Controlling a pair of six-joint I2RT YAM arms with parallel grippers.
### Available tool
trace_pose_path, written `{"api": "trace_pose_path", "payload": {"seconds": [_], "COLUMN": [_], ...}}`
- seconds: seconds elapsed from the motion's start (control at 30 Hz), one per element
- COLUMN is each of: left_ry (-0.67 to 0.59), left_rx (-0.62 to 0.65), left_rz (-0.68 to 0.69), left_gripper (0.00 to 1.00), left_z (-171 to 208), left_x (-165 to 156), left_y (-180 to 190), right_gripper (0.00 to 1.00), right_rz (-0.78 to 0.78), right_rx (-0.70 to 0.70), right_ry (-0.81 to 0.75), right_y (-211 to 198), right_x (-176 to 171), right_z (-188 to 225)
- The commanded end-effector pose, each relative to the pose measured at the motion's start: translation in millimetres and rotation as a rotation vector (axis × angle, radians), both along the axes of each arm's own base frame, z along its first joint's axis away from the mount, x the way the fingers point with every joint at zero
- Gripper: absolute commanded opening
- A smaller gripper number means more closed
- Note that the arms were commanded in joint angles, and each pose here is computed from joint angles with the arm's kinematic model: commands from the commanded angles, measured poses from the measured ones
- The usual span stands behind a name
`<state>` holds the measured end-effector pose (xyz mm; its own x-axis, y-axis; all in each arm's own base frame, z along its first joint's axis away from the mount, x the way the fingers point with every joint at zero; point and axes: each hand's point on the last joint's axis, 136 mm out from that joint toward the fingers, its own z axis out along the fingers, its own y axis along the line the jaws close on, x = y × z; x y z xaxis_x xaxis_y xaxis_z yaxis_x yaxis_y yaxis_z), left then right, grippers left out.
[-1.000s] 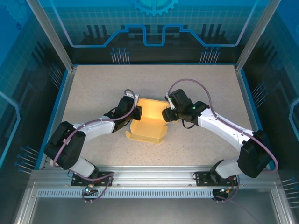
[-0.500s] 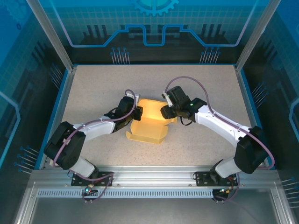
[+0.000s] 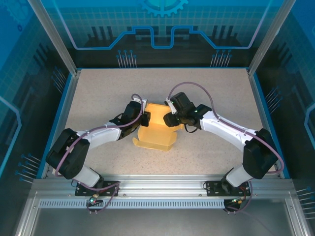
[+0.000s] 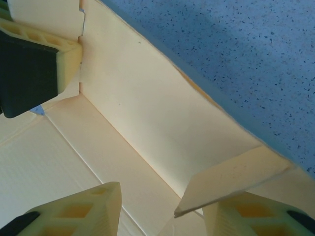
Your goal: Fold the paper box
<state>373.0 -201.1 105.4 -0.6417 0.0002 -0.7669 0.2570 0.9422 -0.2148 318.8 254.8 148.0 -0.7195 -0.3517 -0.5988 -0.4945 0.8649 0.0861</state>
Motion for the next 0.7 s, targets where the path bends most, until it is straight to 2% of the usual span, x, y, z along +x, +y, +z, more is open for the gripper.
{"api": "trace_pose_path", "payload": {"seconds": [0.0,0.27,0.67], "left_ry": [-0.043,-0.05,-0.051], "left_rx": [-0.012,-0.006,-0.01], "left_rz": [-0.001,0.015,0.017], "left_gripper": [0.15,0.15,0.15], "left_z": [19,17,17], "left_x": [2,5,7], "left_y": [-3,-1,-2], "right_gripper": [0.47,0.52,0.58], "right_rz": [-0.014,-0.052,-0.156], "right_rx": [0.029,-0.036,-0.019], "right_ry": [-0.056,0.008,0.127], "right_y": [8,-16,-41], "right_x": [8,-16,-48], "right_z": [14,0,-25]}}
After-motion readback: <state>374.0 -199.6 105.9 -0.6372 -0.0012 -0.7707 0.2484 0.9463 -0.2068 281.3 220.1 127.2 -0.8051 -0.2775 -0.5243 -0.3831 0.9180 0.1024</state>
